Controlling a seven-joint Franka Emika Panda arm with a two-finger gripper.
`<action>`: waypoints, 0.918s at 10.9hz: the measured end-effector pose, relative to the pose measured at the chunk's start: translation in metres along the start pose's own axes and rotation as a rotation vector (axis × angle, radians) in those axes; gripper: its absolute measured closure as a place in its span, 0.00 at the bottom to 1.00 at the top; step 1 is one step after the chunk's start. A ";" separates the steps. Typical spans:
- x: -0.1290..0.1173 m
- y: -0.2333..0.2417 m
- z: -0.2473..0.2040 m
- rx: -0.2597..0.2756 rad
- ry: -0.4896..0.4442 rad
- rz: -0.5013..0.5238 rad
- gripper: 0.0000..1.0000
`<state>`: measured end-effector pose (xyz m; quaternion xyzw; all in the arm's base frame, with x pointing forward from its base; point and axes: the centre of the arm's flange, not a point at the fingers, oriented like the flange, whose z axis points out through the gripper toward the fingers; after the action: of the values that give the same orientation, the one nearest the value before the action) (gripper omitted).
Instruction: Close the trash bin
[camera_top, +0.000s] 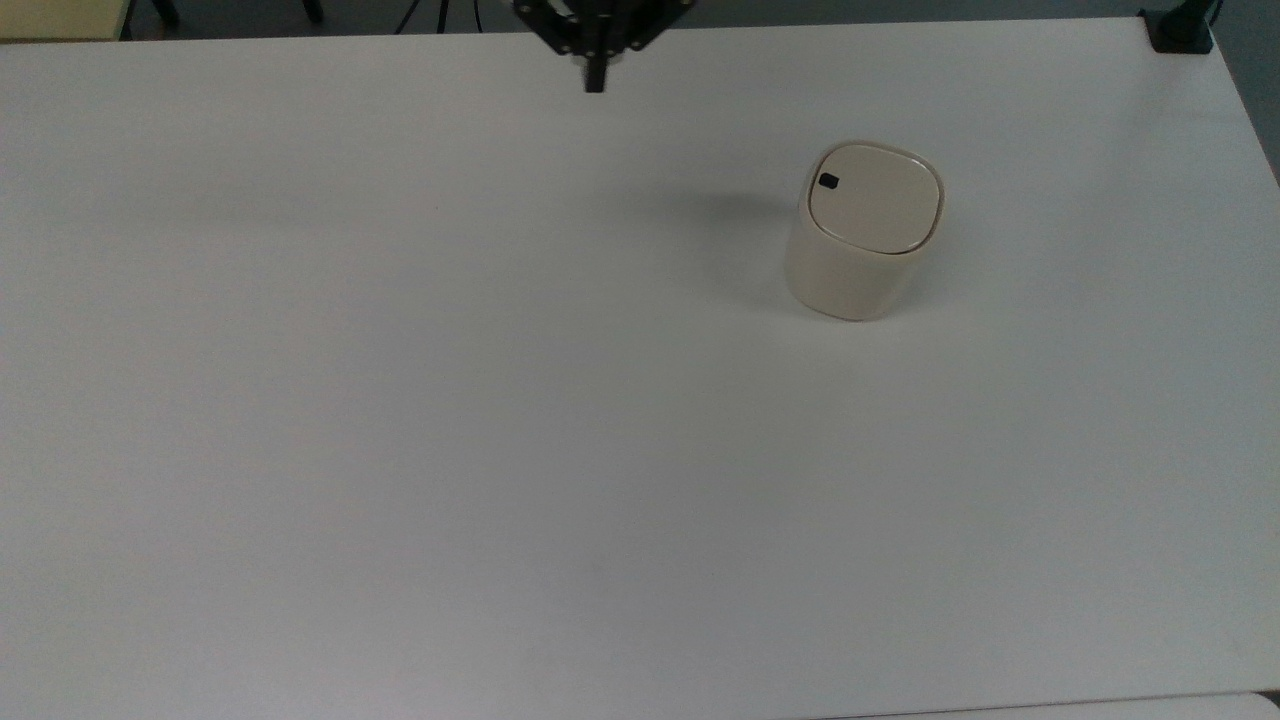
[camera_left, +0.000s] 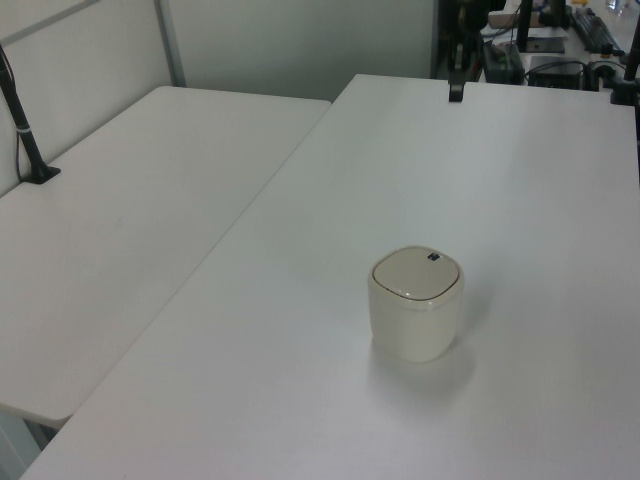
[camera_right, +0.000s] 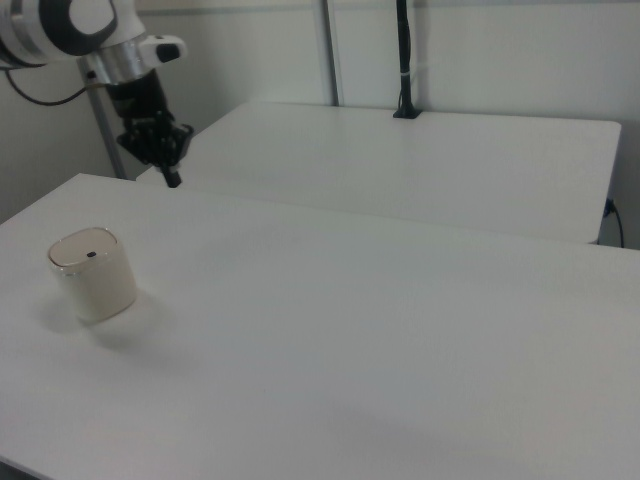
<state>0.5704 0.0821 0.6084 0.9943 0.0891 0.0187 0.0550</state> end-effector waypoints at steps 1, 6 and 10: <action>-0.005 0.030 -0.003 -0.002 0.000 0.054 0.97; -0.016 0.086 0.010 0.018 -0.035 0.178 0.90; -0.018 0.091 0.011 0.018 -0.036 0.195 0.53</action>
<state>0.5696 -0.0116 0.6073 0.9989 -0.0091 0.0052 0.0456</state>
